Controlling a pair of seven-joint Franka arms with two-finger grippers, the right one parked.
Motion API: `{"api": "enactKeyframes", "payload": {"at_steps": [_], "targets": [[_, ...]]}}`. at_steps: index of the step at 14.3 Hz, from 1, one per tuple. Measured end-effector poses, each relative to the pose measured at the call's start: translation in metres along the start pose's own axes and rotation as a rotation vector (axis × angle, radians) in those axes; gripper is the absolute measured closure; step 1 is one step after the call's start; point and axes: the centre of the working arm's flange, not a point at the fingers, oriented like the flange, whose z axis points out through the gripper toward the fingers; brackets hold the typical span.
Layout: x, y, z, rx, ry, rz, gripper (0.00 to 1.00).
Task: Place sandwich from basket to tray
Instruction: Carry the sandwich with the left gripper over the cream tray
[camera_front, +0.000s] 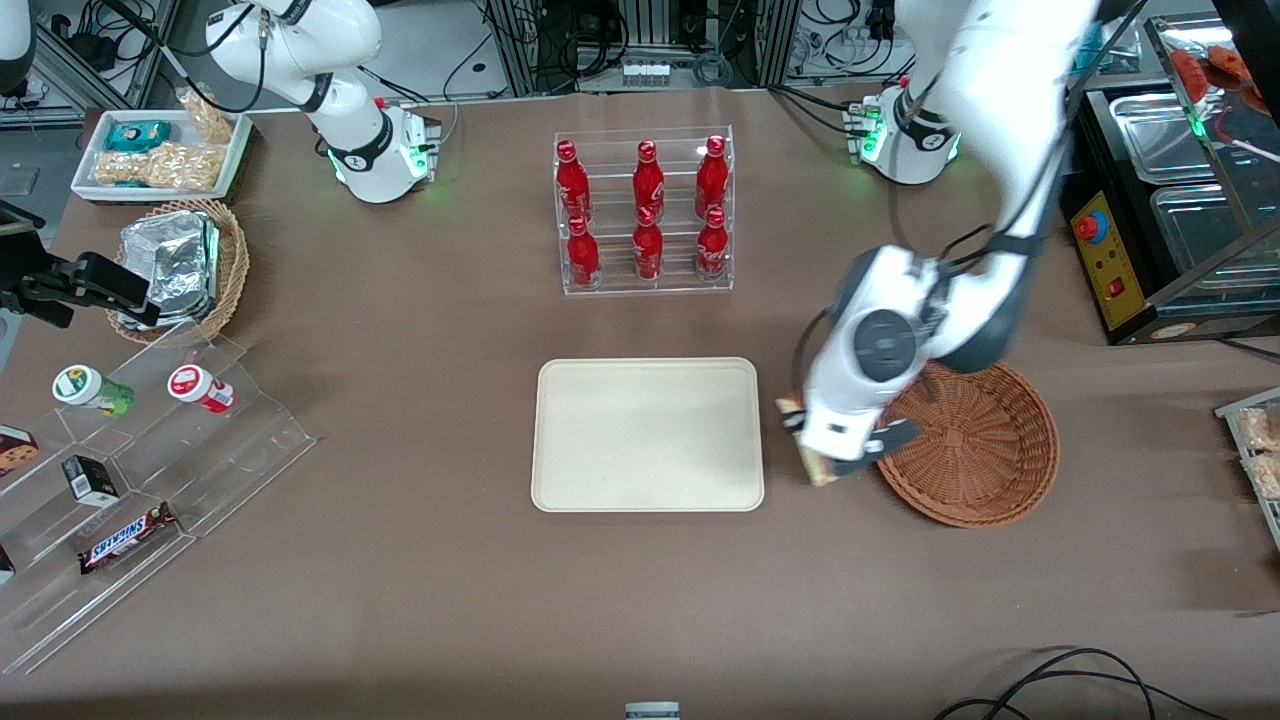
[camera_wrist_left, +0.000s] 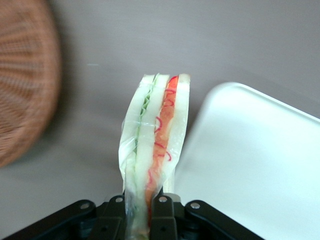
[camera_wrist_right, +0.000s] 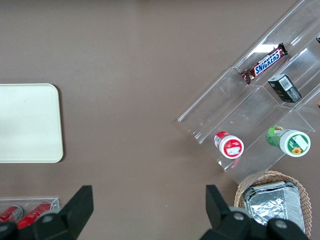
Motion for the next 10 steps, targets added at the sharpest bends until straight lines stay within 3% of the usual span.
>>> {"api": "enactKeyframes", "payload": {"at_steps": [5,10], "targets": [[-0.055,0.092,0.015,-0.066,0.042,0.184,0.85],[-0.114,0.132,0.017,-0.089,0.027,0.263,0.85]]}}
